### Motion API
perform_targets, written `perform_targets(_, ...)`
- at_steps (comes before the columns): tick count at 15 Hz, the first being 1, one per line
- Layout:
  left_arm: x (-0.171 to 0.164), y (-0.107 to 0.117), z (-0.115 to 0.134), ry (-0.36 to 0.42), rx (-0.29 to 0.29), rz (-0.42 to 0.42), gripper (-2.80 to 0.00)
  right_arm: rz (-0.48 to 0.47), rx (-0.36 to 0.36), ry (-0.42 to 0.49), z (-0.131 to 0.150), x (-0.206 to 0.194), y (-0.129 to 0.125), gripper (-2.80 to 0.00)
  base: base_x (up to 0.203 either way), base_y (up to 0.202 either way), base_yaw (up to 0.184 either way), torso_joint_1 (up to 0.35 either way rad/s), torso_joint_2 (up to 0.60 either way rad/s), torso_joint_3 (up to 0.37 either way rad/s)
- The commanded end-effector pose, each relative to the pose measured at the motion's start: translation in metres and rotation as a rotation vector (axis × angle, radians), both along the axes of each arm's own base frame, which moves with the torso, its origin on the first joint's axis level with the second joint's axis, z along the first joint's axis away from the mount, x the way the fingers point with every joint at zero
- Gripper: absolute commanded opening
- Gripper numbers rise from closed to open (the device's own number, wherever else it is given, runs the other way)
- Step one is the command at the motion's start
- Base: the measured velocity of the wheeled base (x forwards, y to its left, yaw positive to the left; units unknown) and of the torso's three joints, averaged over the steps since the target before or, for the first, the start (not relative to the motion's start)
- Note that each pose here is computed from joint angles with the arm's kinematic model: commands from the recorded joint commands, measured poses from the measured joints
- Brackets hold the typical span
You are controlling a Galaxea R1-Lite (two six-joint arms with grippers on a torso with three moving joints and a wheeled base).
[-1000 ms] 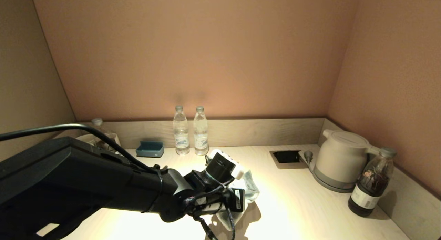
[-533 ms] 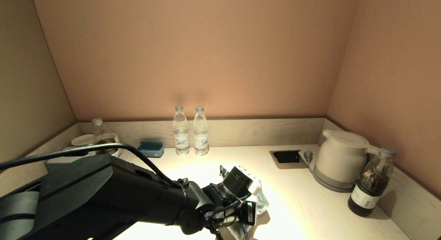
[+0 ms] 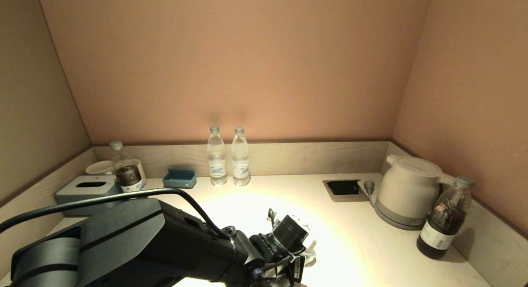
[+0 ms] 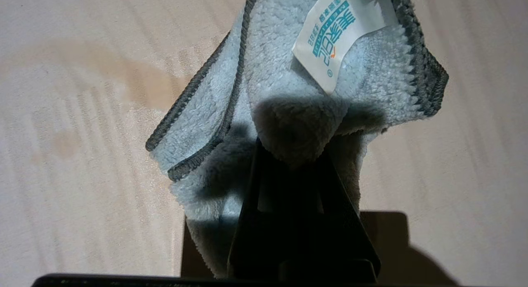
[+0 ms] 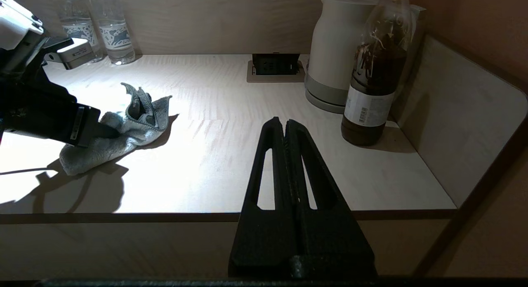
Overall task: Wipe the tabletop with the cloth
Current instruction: Sweep the stains on the table
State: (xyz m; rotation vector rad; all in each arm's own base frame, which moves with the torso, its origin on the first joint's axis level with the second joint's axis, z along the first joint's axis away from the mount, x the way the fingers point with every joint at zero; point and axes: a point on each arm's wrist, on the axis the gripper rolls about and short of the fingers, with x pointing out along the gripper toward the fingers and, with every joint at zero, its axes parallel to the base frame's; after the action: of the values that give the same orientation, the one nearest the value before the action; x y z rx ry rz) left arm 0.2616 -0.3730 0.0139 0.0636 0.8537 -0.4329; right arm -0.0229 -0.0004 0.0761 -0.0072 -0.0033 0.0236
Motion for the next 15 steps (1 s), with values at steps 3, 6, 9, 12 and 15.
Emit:
perform_targets(3,-0.002,0.002,-0.009,0.003,0.031,0.016,-2.80,0.001,0.000,0.002,0.000,0.000,0.000,-2.80,0.000,0.000,0.000,0.000,0.00,0.000)
perform_targets(6,-0.001,0.005,-0.012,0.002,0.045,0.026,-2.80,0.001,0.000,0.000,0.000,0.000,0.000,-2.80,0.000,0.000,0.000,0.000,0.00,0.000)
perform_targets(9,0.017,0.014,-0.009,-0.030,0.052,0.078,-2.80,0.001,0.000,0.003,0.000,0.000,0.000,-2.80,0.000,0.000,0.000,0.000,0.00,0.000)
perform_targets(12,0.039,0.025,-0.004,-0.048,0.038,0.133,-2.80,0.002,0.000,0.000,0.000,0.000,0.000,-2.80,0.000,0.000,0.000,0.000,0.00,0.000)
perform_targets(15,0.052,0.035,-0.004,-0.049,0.038,0.169,-2.80,0.001,0.000,0.002,0.000,0.000,0.000,-2.80,0.000,0.000,0.000,0.000,0.00,0.000)
